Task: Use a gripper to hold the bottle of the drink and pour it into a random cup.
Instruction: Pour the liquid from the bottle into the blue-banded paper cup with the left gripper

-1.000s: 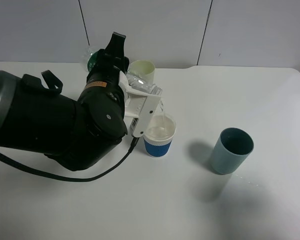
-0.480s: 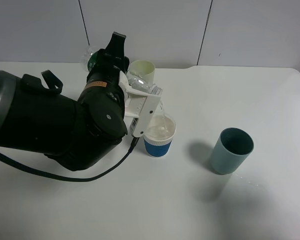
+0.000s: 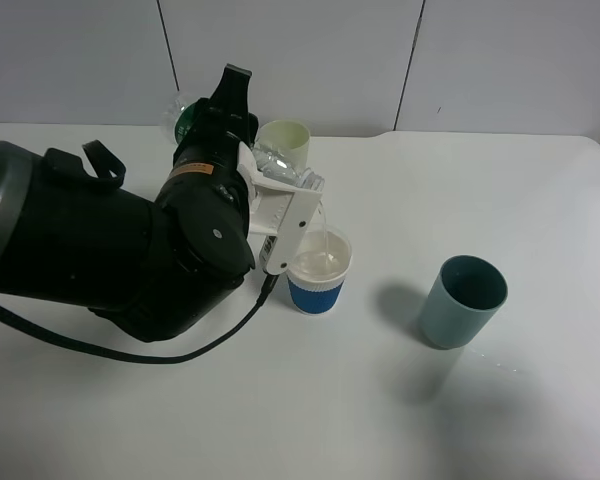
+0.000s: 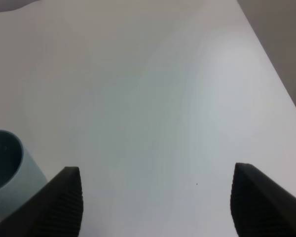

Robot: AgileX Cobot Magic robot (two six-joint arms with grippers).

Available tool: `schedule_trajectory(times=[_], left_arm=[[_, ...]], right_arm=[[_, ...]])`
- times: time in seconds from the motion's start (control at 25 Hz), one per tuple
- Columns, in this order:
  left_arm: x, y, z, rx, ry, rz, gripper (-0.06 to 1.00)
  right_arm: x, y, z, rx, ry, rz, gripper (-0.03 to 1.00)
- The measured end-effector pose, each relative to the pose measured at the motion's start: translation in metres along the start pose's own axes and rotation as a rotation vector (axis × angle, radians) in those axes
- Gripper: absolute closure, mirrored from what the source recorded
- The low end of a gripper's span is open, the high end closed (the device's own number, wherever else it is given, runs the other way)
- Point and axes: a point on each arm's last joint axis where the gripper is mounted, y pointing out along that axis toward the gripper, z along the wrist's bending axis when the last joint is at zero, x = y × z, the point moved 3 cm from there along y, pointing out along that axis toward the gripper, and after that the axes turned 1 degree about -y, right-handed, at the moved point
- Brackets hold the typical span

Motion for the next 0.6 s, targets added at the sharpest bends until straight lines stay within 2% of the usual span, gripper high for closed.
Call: schedule_trajectory(times=[0.6], left_arm=[[0.0000, 0.0000, 0.0000, 0.000, 0.000, 0.000, 0.44]], right_arm=[[0.0000, 0.0000, 0.0000, 0.000, 0.000, 0.000, 0.33]])
